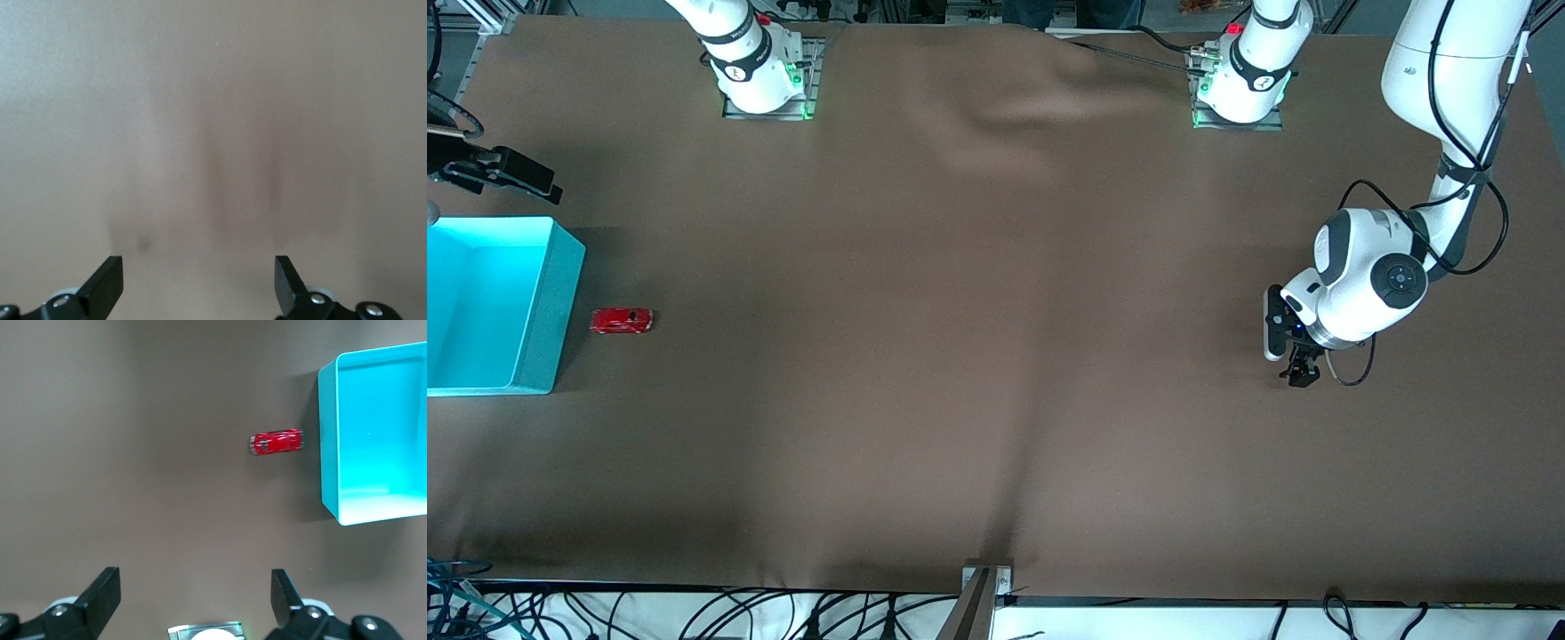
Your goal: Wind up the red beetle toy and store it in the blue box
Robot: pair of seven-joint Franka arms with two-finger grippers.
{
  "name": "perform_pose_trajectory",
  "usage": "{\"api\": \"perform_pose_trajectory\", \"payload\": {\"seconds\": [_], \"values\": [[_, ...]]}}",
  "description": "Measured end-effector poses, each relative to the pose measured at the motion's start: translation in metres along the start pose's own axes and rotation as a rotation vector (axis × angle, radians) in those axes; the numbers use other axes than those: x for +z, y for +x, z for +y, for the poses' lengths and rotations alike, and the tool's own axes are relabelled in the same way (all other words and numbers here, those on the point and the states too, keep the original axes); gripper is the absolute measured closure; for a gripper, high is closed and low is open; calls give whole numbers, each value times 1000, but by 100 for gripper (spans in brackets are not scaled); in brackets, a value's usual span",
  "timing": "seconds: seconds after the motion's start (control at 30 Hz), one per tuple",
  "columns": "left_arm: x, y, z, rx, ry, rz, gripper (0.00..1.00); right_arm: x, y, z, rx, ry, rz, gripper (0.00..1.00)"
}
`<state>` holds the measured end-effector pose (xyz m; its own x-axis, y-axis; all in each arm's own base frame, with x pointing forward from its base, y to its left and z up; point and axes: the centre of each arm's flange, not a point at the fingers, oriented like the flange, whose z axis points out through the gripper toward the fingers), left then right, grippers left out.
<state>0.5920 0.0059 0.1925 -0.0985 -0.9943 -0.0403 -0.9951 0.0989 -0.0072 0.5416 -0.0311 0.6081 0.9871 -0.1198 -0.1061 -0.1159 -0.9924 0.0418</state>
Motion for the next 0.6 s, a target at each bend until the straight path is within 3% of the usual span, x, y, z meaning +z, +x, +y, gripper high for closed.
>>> {"api": "perform_pose_trajectory", "payload": {"seconds": [0.37,0.6], "values": [[-24,-2,-8,-2,44,-5,0,3,3,-1,-1,0,0,0],[-75,-4,-19,-3,130,-14,0,29,22,-1,-16,-2,-31,0]]}}
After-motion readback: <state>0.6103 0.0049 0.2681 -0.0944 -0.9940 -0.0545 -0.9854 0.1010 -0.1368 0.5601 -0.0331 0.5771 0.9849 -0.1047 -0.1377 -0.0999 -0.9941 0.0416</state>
